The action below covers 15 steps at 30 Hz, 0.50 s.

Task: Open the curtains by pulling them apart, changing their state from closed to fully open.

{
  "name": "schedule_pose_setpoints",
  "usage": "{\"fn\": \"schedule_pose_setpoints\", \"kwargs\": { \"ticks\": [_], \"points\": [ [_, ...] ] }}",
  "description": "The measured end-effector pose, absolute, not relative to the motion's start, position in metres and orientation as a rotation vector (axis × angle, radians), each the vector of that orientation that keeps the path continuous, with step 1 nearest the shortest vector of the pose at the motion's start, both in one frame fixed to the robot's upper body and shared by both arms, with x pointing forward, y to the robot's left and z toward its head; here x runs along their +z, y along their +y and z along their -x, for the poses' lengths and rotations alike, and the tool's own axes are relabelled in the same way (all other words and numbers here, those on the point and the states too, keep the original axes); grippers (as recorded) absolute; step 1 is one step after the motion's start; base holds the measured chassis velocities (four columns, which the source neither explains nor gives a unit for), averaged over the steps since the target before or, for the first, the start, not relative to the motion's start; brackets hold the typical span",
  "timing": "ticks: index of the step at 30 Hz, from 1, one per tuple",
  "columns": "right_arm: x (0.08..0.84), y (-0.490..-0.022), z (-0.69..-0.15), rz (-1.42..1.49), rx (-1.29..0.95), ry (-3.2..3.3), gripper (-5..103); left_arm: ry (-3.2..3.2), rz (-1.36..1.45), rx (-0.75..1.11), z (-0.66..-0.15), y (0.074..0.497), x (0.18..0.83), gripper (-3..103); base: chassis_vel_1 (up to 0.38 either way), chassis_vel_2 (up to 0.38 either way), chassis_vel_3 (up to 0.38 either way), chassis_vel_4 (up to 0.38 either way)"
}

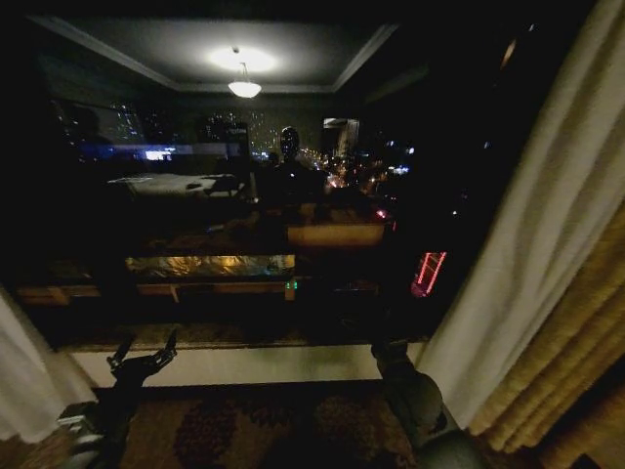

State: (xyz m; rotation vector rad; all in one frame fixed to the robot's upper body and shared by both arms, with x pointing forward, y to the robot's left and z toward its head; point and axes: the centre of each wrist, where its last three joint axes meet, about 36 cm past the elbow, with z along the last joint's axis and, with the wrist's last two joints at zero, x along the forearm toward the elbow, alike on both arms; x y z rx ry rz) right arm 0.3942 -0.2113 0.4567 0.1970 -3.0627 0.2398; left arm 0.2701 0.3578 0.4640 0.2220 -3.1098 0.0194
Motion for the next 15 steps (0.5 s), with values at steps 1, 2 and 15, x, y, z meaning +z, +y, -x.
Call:
{"fn": "schedule_pose_setpoints", "kwargs": {
  "ticks": [1,2,15],
  "points": [
    [0.4563,-0.2112,-0.3944,-0.197,0.239,-3.062,100,-3.108,-0.222,0.02,-0.2702,0.3583,0.4634,100,0.307,0.349,-0.303,-0.36],
    [0.4563,-0.2112,-0.3944,-0.197,0.239,-3.062,100,-3.108,-0.222,0.02,-0.2702,0.3583,0.4634,100,0.307,0.349,-0.303,-0.36],
    [0.4515,-0.2097,-0.3974,-0.194,0.235,-3.053,100,-3.103,-0.218,0.019,-0.2717,0.3626,0.4612,100,0.361,0.355,-0.366,-0.35]
  ]
}}
